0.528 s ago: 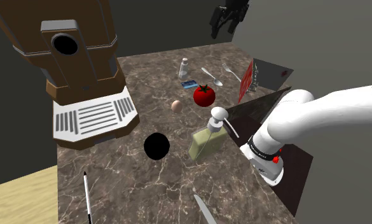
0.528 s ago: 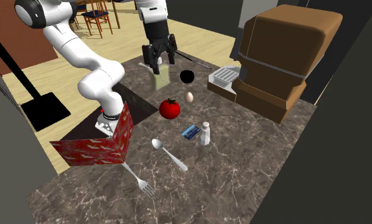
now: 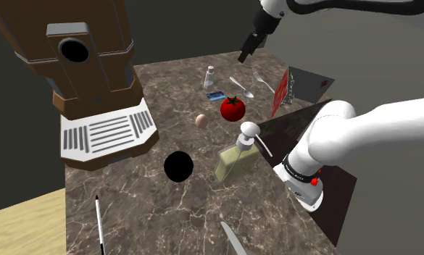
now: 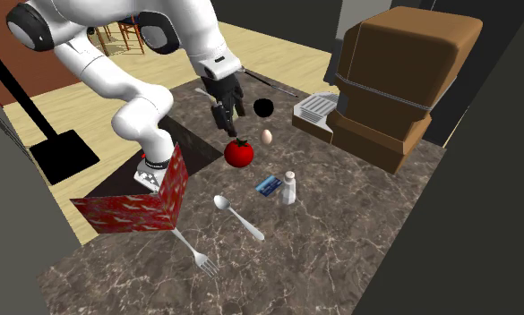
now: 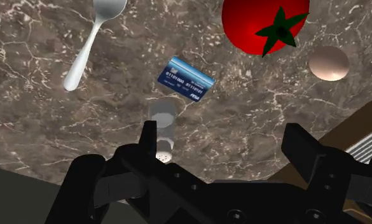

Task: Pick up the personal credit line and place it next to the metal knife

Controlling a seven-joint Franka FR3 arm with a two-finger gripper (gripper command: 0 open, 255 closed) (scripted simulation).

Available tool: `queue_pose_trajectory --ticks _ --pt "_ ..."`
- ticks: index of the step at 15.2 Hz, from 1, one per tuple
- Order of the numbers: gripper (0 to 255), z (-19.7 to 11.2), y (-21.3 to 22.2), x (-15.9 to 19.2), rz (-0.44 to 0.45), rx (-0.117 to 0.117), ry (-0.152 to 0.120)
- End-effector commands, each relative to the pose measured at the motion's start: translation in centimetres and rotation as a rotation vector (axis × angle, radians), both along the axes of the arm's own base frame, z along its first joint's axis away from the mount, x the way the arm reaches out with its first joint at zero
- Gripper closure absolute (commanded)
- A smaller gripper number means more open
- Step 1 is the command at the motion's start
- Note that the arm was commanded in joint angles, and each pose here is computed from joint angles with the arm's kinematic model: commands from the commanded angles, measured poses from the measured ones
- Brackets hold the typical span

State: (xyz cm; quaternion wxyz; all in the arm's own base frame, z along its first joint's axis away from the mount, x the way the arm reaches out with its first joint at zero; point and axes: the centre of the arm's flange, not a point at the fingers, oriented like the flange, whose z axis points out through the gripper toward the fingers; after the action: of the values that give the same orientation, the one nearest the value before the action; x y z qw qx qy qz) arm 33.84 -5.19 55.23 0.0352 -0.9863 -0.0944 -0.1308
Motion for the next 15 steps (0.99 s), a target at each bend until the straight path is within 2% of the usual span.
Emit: queue_pose_trajectory --ticks 1,8,15 --pt "0 -2.6 -1.5 0.5 0.135 0.020 -0.041" --pt "0 -11.7 -4.3 4.5 0.576 0.099 -0.163" --pt "0 -20.2 -4.4 10.2 1.011 0.177 -0.283"
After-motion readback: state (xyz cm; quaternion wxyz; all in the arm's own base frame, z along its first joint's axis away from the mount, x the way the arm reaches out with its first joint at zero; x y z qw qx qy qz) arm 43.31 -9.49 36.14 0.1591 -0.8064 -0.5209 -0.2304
